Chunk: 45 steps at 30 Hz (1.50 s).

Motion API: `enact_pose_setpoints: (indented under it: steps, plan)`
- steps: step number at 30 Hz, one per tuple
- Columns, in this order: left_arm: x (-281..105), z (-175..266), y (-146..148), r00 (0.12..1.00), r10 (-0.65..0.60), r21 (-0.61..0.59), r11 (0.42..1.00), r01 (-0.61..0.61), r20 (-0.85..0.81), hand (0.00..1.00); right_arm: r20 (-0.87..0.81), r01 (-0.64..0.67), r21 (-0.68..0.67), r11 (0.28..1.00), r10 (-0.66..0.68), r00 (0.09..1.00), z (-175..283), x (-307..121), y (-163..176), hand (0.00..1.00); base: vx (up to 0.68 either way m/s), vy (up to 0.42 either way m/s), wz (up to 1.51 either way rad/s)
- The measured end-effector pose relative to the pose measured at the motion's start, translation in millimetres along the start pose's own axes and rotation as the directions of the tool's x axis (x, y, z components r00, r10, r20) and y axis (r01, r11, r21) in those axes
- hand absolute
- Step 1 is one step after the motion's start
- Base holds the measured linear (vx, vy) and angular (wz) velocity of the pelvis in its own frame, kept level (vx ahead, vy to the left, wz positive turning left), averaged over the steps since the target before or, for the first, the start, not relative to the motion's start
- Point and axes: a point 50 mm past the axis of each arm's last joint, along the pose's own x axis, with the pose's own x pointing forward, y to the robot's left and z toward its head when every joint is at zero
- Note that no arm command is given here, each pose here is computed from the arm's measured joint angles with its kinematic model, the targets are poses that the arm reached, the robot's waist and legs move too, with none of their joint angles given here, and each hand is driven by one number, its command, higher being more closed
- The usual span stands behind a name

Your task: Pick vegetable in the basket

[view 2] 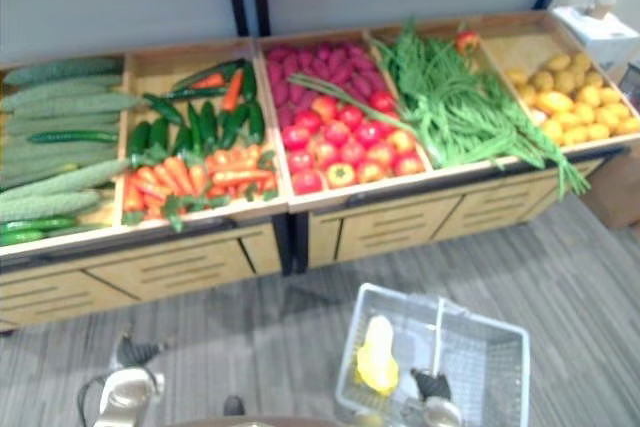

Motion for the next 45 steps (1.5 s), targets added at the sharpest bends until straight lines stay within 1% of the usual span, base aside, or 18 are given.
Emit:
enact_pose_setpoints:
  steps: [2,3,5,9,15,19,24,27,28,33,36,38,39,42,45]
  plan:
    - [6,25,12,0.989,0.096,-0.007,0.995,-0.096,0.114,0.00,0.018,-0.006,-0.015,1.000,0.006,1.000,5,1,2,1.00,0.01,0.010,-0.34]
    - [8,33,15,0.982,0.120,-0.009,0.993,-0.120,0.149,0.00,0.025,-0.007,-0.017,1.000,0.008,1.000,6,1,3,1.00,0.03,0.009,-0.28]
    - [13,68,22,0.943,0.183,-0.043,0.983,-0.178,0.277,0.00,0.052,-0.009,-0.021,1.000,0.010,0.999,12,2,4,1.00,0.02,0.005,-0.17]
    - [22,114,37,0.860,0.248,-0.053,0.966,-0.251,0.447,0.00,0.083,-0.015,-0.038,0.999,0.018,0.996,19,3,4,1.00,0.04,0.002,-0.17]
    - [26,164,47,0.752,0.263,-0.050,0.954,-0.294,0.605,0.00,0.152,-0.018,-0.050,0.999,0.025,0.988,38,6,5,1.00,0.04,-0.002,-0.21]
    - [30,186,62,0.691,0.276,-0.038,0.940,-0.339,0.668,0.00,0.204,-0.037,-0.073,0.997,0.052,0.978,51,6,11,1.00,0.03,-0.003,-0.29]
    - [30,234,78,0.595,0.334,-0.116,0.920,-0.375,0.731,0.00,0.268,-0.055,-0.091,0.994,0.078,0.960,65,4,17,1.00,0.03,-0.012,-0.31]
    - [31,249,79,0.573,0.334,-0.120,0.918,-0.378,0.748,0.00,0.292,-0.062,-0.097,0.993,0.088,0.952,70,3,20,1.00,0.05,-0.015,-0.20]
    - [31,258,85,0.557,0.348,-0.126,0.909,-0.397,0.755,0.00,0.313,-0.073,-0.115,0.991,0.106,0.944,74,2,24,1.00,0.08,0.001,-0.13]
    - [36,263,89,0.573,0.354,-0.111,0.903,-0.415,0.739,0.00,0.333,-0.075,-0.116,0.990,0.110,0.937,78,1,25,1.00,0.09,0.001,0.01]
    - [36,267,90,0.570,0.348,-0.081,0.895,-0.440,0.744,0.00,0.337,-0.076,-0.115,0.990,0.111,0.935,79,0,25,1.00,0.11,-0.039,0.04]
    - [37,271,91,0.577,0.349,-0.081,0.895,-0.438,0.739,0.00,0.363,-0.079,-0.089,0.993,0.106,0.926,85,0,26,1.00,0.09,-0.147,0.03]
    - [40,274,96,0.583,0.358,-0.080,0.891,-0.447,0.729,0.00,0.375,-0.081,-0.107,0.991,0.115,0.920,84,-2,24,1.00,0.15,-0.140,0.07]
    - [39,279,95,0.583,0.339,-0.068,0.898,-0.435,0.738,0.00,0.409,-0.070,-0.137,0.988,0.121,0.904,96,-1,20,1.00,0.12,-0.077,-0.08]
    - [38,280,91,0.580,0.304,-0.028,0.900,-0.435,0.755,0.00,0.387,-0.068,-0.126,0.990,0.112,0.915,89,-1,18,1.00,0.08,-0.010,-0.01]
